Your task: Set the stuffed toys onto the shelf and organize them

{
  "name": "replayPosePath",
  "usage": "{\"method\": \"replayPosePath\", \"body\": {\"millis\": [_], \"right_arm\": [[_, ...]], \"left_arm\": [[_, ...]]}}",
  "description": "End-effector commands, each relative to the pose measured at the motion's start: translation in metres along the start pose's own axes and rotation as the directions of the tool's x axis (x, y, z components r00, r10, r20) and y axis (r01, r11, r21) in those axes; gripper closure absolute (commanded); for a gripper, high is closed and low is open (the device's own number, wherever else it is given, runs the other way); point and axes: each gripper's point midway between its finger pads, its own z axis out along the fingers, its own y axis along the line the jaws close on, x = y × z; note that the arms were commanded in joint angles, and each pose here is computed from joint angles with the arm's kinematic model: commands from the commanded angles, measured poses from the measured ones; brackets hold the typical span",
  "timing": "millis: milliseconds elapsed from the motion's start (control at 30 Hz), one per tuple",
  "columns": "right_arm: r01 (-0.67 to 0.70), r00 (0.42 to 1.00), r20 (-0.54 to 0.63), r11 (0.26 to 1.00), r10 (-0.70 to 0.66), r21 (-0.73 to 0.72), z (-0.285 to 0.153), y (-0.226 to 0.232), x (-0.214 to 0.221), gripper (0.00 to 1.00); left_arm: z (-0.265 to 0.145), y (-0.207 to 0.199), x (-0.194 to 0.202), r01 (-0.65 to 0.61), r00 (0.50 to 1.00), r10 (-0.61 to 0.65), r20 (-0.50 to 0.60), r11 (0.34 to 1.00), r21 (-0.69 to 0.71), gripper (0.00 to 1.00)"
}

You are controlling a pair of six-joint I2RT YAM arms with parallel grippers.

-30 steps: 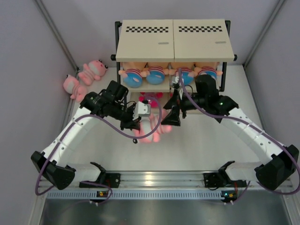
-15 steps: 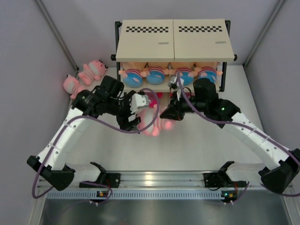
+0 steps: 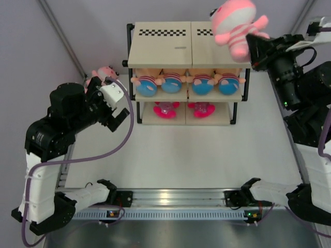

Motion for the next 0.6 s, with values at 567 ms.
{"method": "replayPosePath", "body": {"millis": [567], "right_arm": [[-0.289, 0.944, -0.023, 0.862, 0.328, 0.417, 0.094, -0.135, 0.117, 1.00]], "left_arm": [[0.046, 0.094, 0.059, 0.069, 0.954, -0.204, -0.219, 0.861, -0.503, 0.01]]}}
